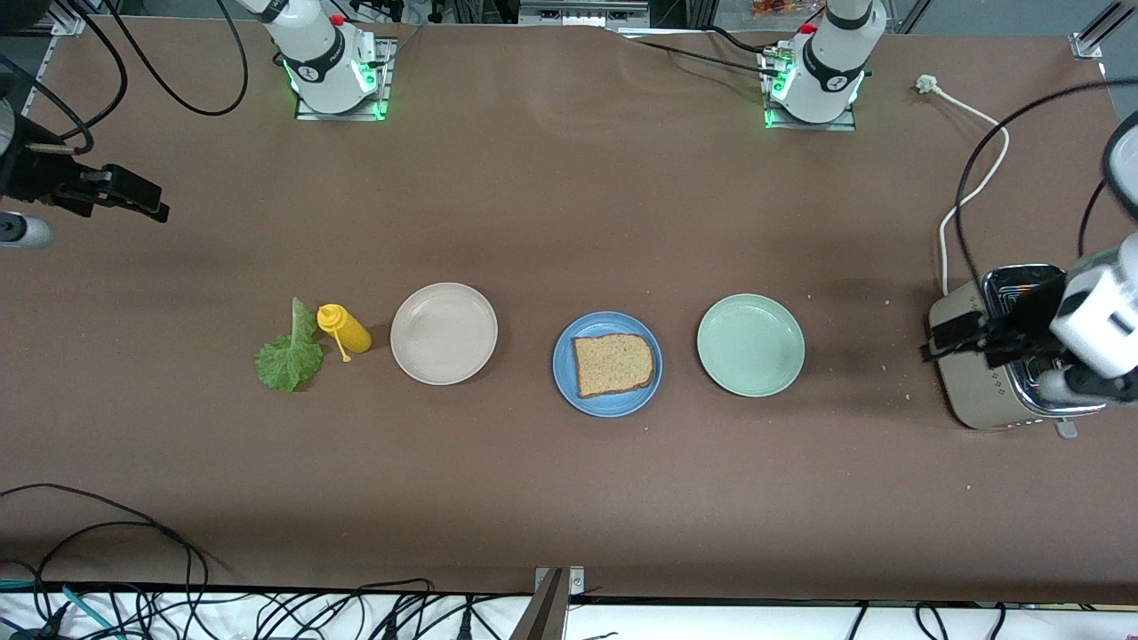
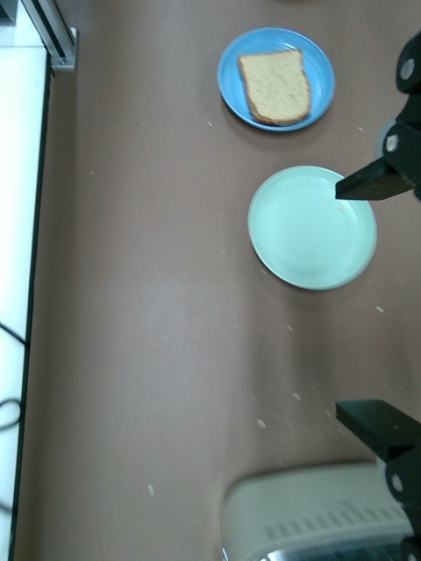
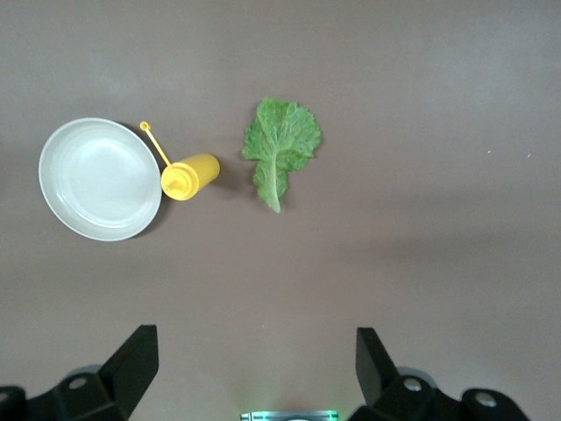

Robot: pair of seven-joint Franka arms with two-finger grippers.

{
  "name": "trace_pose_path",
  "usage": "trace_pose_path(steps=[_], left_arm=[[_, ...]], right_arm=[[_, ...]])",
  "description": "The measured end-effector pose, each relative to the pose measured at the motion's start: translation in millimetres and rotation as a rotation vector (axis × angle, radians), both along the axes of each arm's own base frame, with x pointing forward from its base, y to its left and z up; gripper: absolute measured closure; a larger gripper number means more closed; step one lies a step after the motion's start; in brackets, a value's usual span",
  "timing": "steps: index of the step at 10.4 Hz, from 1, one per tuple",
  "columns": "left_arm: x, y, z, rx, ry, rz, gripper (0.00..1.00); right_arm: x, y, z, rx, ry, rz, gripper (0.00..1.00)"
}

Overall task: Make sandwich in blue plate with both arms
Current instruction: 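Reach the right gripper to the lettuce leaf and grasp its stem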

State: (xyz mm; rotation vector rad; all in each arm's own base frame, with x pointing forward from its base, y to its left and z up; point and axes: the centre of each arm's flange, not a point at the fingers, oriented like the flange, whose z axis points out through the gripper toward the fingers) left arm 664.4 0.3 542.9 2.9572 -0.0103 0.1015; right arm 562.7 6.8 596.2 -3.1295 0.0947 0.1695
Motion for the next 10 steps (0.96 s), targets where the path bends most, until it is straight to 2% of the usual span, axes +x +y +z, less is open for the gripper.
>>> trace_pose_path(steps=[2,4,6,8,10], left_arm=[[-43.5,-0.6,49.3,0.085,0.026,-0.032,0.0],[-82.1,0.5,89.5,0.13,0.046,-0.033,0.0],[-105.8,5.9,107.8,0.194,0.067,0.007,0.0],[-117.7,7.8,109.4,0.219,0.089,0.018,0.0],[-120.7,8.8,106.2,0.237,0.098,0.021,0.0]], right_arm=[[4.5,1.1,-24.7,-0.001,0.049,0.004,0.0],[13.3,0.4,-61.3,-0.004,0.112,0.001,0.0],[30.3,-1.1,-117.7,-0.013,0.15,-0.002,0.03],[35.1,-4.8,-182.5,-0.025,0.14,-0.004,0.03],[26.6,-7.4,-239.0,-0.027,0.108,-0.006,0.02]])
